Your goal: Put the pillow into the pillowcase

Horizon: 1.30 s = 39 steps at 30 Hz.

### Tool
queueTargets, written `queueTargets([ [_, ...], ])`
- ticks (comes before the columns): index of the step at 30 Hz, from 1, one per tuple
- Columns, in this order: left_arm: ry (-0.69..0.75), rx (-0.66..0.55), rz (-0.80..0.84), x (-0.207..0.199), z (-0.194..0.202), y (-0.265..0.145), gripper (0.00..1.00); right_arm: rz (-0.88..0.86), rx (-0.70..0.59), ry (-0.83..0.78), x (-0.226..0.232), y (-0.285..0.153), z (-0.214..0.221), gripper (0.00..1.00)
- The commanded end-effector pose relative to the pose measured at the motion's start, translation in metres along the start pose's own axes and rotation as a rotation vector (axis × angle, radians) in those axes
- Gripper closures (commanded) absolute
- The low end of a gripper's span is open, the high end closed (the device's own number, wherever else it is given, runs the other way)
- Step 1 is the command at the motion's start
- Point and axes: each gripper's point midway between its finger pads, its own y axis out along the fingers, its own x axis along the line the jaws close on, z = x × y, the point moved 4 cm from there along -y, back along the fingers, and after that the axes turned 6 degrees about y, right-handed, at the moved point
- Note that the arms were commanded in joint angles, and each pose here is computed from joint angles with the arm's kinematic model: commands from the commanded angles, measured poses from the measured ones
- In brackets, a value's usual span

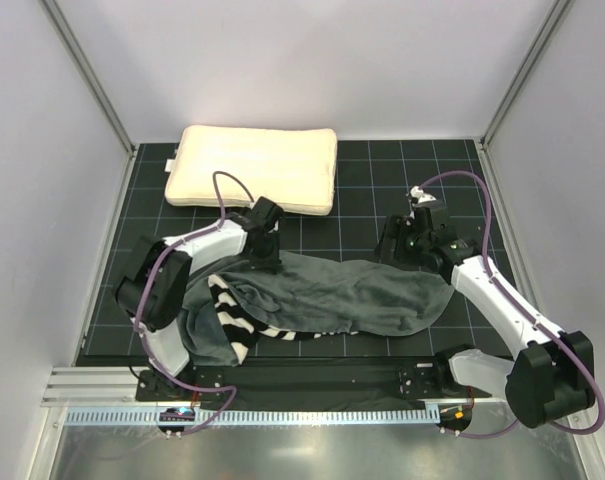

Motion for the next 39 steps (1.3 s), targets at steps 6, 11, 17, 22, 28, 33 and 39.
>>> queueTargets([
  [6,0.061,-0.279,0.065,-0.016,-0.018,-0.066,1.0,-0.296,0.029,-0.087,0.041,0.008,0.008,0.09],
  [11,0.05,-0.213,0.083,-0.014,0.026,-0.071,1.0,-0.288,0.069,-0.167,0.068,0.029,0.005,0.05],
  [17,0.045,-0.159,0.01,0.0,0.049,-0.061,0.86,-0.091,0.137,-0.284,0.077,0.074,0.012,0.04],
  [22,0.046,-0.172,0.005,0.001,0.049,-0.068,0.48,0.085,0.204,-0.324,0.069,0.084,0.043,0.04],
  [28,0.06,-0.199,0.006,-0.002,0.048,-0.079,0.35,0.33,0.234,-0.306,0.038,0.081,0.075,0.15],
  [33,0.08,-0.193,0.011,-0.011,0.051,-0.079,0.34,0.359,0.183,-0.292,0.04,0.074,0.072,0.88],
  [39,0.121,-0.201,0.013,-0.022,0.052,-0.08,0.27,0.087,-0.043,-0.296,0.088,0.025,0.05,0.96],
])
